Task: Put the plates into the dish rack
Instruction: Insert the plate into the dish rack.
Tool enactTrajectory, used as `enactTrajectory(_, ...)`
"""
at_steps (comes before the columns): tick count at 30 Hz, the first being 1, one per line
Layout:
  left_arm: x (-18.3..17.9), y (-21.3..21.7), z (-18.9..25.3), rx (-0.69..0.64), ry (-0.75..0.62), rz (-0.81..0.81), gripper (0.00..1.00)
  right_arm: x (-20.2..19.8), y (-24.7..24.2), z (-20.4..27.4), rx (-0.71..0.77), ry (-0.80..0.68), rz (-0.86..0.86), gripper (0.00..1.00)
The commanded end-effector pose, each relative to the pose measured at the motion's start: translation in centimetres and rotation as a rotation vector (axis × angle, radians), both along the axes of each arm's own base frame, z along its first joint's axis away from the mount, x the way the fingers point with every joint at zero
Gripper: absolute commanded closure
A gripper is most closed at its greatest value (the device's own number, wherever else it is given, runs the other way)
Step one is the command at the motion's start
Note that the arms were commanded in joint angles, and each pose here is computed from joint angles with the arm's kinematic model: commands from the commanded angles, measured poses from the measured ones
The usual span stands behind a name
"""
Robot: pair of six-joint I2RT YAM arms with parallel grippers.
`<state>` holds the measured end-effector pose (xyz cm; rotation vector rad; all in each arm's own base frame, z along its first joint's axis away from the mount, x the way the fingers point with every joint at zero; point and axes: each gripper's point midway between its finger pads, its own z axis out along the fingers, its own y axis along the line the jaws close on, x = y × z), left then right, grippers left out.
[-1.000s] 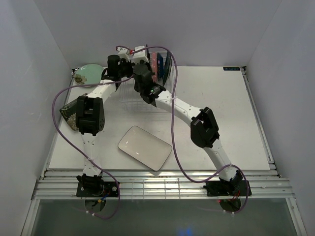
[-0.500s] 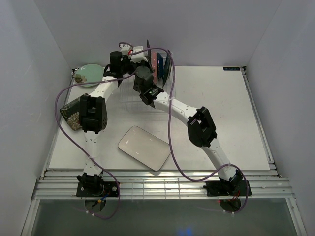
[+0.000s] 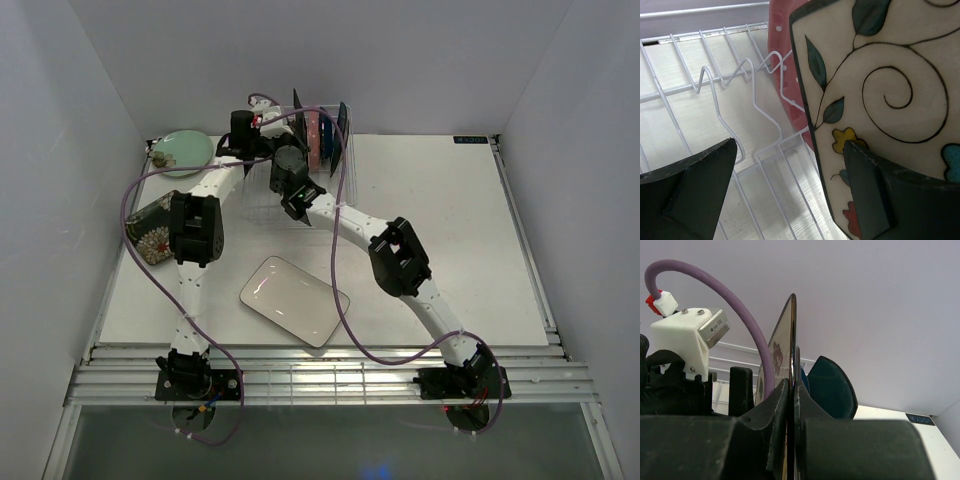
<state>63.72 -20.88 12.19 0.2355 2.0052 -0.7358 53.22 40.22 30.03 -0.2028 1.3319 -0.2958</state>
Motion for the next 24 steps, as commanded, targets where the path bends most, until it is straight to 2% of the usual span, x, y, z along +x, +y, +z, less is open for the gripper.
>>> enactTrajectory(1,-0.2,-1.7,3.1,-0.006,-0.058,-0.056,0.02,-2.4,-0.6,10.8,0.239,-0.296,0.079,0.92)
enactTrajectory(12,-0.6,-2.6,4.5,-0.015,-0.071,-0.083,0.02,-3.3,-0.3,10.9,0.221,-0.341,0.088,0.92)
enactTrajectory(24,0.3,-2.9,2.8,-0.010,-0.032,-0.086,0.02,-3.4,0.3,9.8,0.158,-0.386,0.090,0.92)
